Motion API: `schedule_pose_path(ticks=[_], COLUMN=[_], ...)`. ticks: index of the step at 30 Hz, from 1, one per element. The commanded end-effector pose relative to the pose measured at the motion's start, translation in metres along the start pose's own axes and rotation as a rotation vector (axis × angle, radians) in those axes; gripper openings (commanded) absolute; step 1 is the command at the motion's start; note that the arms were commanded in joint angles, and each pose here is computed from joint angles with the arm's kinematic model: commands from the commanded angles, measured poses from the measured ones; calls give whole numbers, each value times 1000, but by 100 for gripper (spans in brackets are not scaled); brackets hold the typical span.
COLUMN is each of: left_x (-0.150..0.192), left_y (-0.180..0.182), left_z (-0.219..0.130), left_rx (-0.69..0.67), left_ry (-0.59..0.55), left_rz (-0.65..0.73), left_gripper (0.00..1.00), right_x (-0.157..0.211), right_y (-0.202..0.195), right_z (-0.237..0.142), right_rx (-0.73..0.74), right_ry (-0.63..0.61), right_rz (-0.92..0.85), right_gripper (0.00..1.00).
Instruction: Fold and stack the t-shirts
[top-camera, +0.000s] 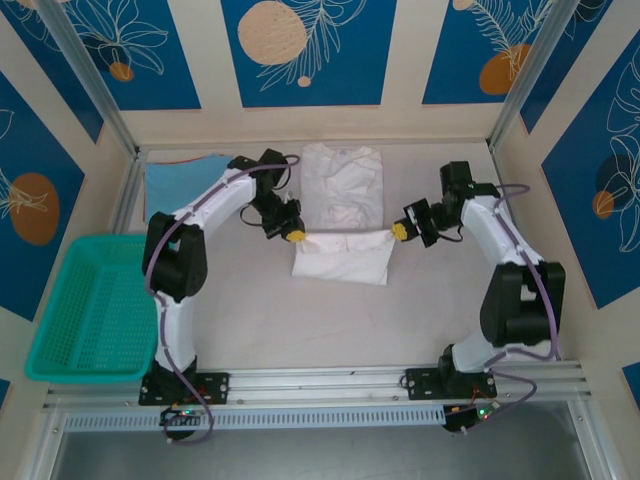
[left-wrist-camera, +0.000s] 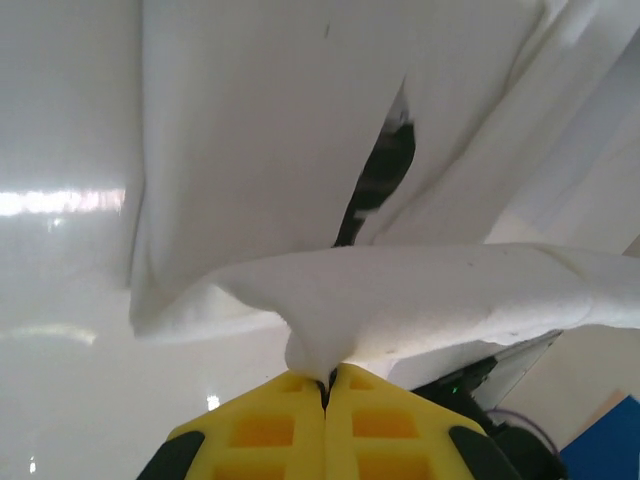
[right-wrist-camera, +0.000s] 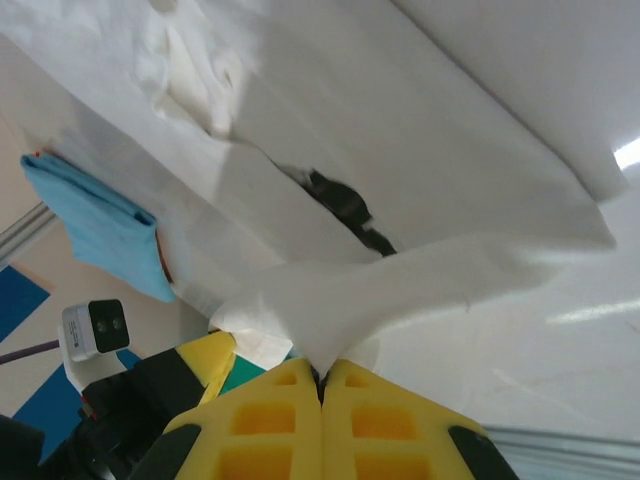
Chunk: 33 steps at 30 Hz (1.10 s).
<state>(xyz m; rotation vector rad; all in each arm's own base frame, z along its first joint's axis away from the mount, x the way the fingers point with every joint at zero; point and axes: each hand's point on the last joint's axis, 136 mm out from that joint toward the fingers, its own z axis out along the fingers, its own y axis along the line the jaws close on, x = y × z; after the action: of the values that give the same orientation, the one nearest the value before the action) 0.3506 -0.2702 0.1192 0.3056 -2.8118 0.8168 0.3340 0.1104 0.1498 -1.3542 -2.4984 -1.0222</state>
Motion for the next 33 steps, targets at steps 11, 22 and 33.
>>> schedule_pose_path(ticks=[11, 22, 33], left_x=[-83, -133, -86], left_y=[10, 2, -10], left_z=[5, 0, -55], left_rx=[68, 151, 44], left_ry=[2, -58, -267], left_rz=[-178, -256, -18], left_gripper=[1, 38, 34], right_x=[-64, -89, -40], right_y=[36, 56, 54], right_z=[53, 70, 41], right_rx=[118, 130, 13], right_ry=[44, 68, 96], right_rz=[66, 116, -115], right_gripper=[0, 39, 45])
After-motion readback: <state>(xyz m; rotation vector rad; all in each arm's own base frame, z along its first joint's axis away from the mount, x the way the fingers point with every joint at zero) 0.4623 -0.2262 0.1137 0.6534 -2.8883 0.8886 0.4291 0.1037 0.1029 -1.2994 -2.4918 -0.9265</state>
